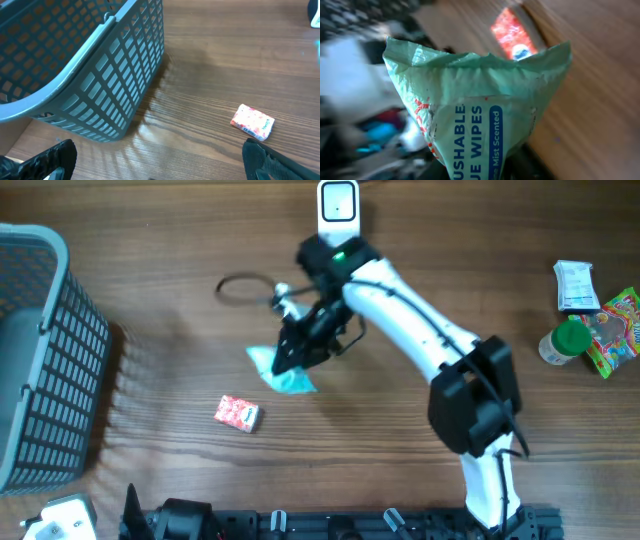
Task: Scan the item barcode
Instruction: 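Move the right gripper to the teal wipes pack and grasp it, then lift the wipes pack and hold it at the scanner face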
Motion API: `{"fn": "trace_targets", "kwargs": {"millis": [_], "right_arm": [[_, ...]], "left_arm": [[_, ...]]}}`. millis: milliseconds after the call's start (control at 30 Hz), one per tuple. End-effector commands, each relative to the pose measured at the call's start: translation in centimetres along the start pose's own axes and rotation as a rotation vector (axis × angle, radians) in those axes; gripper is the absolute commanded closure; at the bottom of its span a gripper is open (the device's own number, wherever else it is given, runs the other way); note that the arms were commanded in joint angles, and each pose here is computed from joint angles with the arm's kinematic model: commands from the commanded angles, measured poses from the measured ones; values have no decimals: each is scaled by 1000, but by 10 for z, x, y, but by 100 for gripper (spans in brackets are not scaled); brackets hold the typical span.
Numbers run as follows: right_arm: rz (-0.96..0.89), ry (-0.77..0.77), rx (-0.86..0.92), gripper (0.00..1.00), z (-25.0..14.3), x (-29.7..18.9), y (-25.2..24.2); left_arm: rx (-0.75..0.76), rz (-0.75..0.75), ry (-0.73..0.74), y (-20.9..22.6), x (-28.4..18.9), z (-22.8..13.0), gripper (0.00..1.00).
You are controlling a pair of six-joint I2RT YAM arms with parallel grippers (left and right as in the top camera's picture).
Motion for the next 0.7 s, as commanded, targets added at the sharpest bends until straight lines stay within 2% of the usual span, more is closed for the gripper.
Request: {"fn": "trace_targets", "kwargs": {"millis": [0,100,200,267,400,667], "right_arm": [[199,41,333,95,-7,-27,5],[210,50,635,95,-8,-45,-8],[242,9,813,96,4,-56,-16],[278,-28,799,96,13,-62,-18],[334,36,773,96,8,-60,-15],[294,47,767,96,0,-59,-18]], "left_arm": [[-15,-6,-8,0,-1,-2,0],[-15,-6,-8,0,-1,-2,0],[-15,-5,-8,0,-1,-2,0],[-15,-6,-8,0,-1,-2,0],[-15,-6,-8,0,-1,-2,0],[-15,-6,-8,0,-1,-2,0]]}}
Point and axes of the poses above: each gripper's point midway between its finger pads, its own x axis out along the fingers, its own y axis along the line the jaws close on, z = x × y, the point moved 10 cm from there along -x, back along the fingers, and after that the axes turned 7 degrees about x, right-handed, at the moved point
